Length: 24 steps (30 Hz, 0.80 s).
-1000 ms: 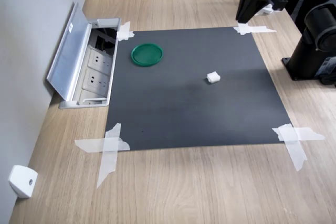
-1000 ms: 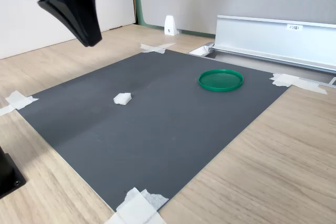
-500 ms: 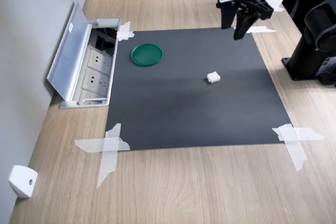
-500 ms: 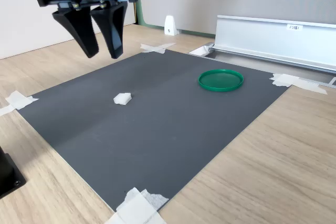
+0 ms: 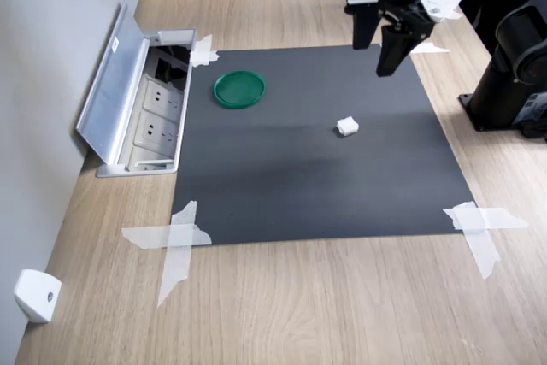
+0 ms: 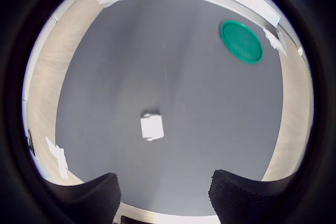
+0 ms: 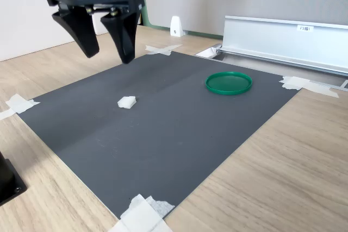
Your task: Grasp a white terminal and put it on the green lid.
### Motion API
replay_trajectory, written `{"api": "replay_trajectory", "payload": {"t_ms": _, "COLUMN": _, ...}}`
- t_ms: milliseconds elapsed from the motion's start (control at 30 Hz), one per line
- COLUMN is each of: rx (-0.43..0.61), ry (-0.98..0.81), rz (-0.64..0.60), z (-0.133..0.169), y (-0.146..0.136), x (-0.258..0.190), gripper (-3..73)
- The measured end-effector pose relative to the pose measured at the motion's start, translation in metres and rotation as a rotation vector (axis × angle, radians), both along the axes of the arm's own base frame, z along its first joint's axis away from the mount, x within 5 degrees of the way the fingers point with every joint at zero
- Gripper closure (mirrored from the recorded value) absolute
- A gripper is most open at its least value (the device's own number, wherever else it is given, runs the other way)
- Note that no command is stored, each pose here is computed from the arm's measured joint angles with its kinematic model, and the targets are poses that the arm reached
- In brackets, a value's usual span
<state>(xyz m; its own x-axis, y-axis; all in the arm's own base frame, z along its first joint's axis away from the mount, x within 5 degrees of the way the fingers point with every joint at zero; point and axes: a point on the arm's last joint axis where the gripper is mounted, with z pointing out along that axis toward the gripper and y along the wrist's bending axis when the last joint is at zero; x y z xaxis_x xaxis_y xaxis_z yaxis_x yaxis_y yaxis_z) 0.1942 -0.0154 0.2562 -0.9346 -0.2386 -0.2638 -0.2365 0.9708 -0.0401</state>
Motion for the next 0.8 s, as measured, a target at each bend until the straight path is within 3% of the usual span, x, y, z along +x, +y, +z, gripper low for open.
{"api": "replay_trajectory", "payload": {"t_ms": 233, "rx": -0.021, "ry": 0.039, "rz": 0.105, "z": -0.021, "y": 0.022, "x": 0.01, "gripper": -2.9}}
{"api": "replay_trajectory", "payload": {"t_ms": 567, "rx": 0.007, "ry": 0.121, "rz": 0.139, "z": -0.059, "y": 0.063, "x": 0.032, "gripper": -2.9}}
{"api": "replay_trajectory", "payload": {"t_ms": 800, "rx": 0.009, "ry": 0.112, "rz": 0.138, "z": -0.071, "y": 0.067, "x": 0.04, "gripper": -2.9}}
